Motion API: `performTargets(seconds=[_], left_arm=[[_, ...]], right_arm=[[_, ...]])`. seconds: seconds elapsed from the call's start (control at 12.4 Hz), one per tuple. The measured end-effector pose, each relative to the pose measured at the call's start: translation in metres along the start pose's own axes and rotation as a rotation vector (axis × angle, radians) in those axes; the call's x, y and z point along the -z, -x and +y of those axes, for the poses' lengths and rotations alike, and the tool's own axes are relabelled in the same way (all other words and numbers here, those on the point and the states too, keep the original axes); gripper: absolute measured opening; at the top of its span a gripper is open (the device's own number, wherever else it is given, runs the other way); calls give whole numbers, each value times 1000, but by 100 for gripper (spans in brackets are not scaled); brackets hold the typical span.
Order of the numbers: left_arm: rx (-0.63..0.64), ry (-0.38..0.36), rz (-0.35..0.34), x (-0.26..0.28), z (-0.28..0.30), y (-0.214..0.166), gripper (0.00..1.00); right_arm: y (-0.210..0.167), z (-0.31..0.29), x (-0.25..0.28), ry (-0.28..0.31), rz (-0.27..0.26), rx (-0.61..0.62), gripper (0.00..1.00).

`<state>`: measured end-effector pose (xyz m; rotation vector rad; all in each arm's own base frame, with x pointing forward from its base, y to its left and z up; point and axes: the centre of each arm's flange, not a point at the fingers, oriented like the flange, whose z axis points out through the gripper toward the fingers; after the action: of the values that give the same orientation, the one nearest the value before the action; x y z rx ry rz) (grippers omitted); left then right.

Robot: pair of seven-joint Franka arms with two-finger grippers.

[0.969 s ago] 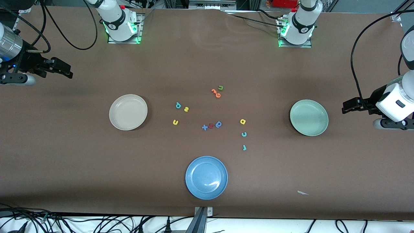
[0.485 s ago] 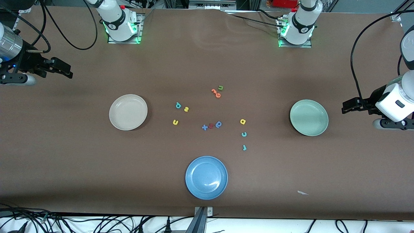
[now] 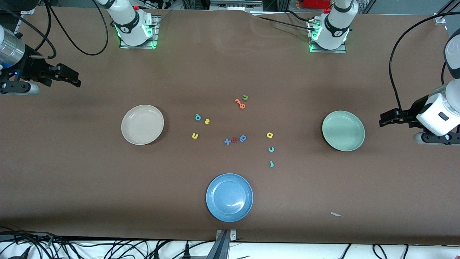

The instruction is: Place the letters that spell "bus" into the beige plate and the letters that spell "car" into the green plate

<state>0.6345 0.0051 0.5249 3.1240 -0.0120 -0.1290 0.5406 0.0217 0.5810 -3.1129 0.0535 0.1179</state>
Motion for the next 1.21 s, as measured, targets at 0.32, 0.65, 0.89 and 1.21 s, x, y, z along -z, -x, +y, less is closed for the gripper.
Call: performTargets(seconds=[0.32, 0.65, 0.89, 1.21], left_arm=[[0, 0, -4, -2, 0, -1, 100], [0, 0, -4, -3, 0, -1, 100], [0, 0, -5, -3, 0, -1, 100], [0, 0, -12, -7, 0, -3, 100]], right_arm=[[0, 0, 0, 0, 0, 0, 100], [0, 0, 0, 0, 0, 0, 100], [0, 0, 0, 0, 0, 0, 100], [0, 0, 0, 0, 0, 0, 100]])
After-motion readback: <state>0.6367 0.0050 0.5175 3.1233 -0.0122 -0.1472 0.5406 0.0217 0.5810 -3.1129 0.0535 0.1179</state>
